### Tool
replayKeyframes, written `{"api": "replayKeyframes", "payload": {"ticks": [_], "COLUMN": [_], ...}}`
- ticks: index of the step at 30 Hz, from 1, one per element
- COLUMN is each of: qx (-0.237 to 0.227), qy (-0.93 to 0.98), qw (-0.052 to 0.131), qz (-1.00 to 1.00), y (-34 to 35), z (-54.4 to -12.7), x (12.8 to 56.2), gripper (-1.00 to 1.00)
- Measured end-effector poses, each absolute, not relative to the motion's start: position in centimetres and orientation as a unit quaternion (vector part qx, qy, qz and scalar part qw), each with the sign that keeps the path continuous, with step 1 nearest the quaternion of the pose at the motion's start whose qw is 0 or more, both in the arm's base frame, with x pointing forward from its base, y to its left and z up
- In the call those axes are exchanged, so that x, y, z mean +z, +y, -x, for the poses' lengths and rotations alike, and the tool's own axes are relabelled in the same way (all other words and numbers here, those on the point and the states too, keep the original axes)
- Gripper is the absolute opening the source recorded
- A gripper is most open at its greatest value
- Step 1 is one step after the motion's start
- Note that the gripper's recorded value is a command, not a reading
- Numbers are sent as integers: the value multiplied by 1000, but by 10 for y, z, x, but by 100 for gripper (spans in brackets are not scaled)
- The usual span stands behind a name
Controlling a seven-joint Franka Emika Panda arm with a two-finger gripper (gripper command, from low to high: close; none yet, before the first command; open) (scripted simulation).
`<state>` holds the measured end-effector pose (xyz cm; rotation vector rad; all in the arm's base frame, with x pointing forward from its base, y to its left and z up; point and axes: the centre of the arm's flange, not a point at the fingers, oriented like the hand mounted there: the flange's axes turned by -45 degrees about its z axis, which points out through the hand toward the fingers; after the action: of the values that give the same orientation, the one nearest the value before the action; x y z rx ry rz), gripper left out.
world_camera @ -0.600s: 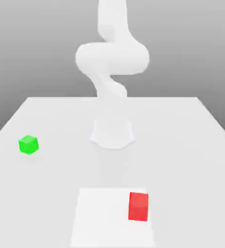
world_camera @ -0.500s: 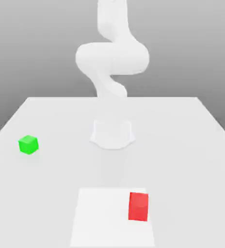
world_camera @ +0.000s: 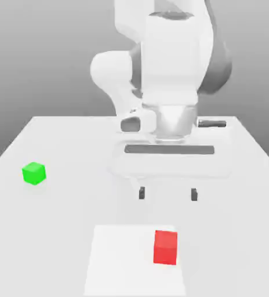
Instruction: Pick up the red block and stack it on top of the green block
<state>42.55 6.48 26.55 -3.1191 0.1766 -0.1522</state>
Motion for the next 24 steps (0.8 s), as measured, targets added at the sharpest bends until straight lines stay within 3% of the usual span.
{"api": "replayKeyframes", "payload": {"ticks": [3, 8, 9, 16, 22, 24], "qx": [-8, 0, 0, -1, -1, -3], "qy": [63, 66, 66, 66, 71, 131], "qw": [1, 0, 0, 0, -1, -6], "qz": [998, 998, 998, 998, 997, 991], "y": [69, 69, 69, 69, 66, 33], "z": [-405, -401, -400, -400, -401, -402], "x": [213, 156, 148, 148, 203, 213], "gripper": [0, 0, -100, -100, -100, -100]}}
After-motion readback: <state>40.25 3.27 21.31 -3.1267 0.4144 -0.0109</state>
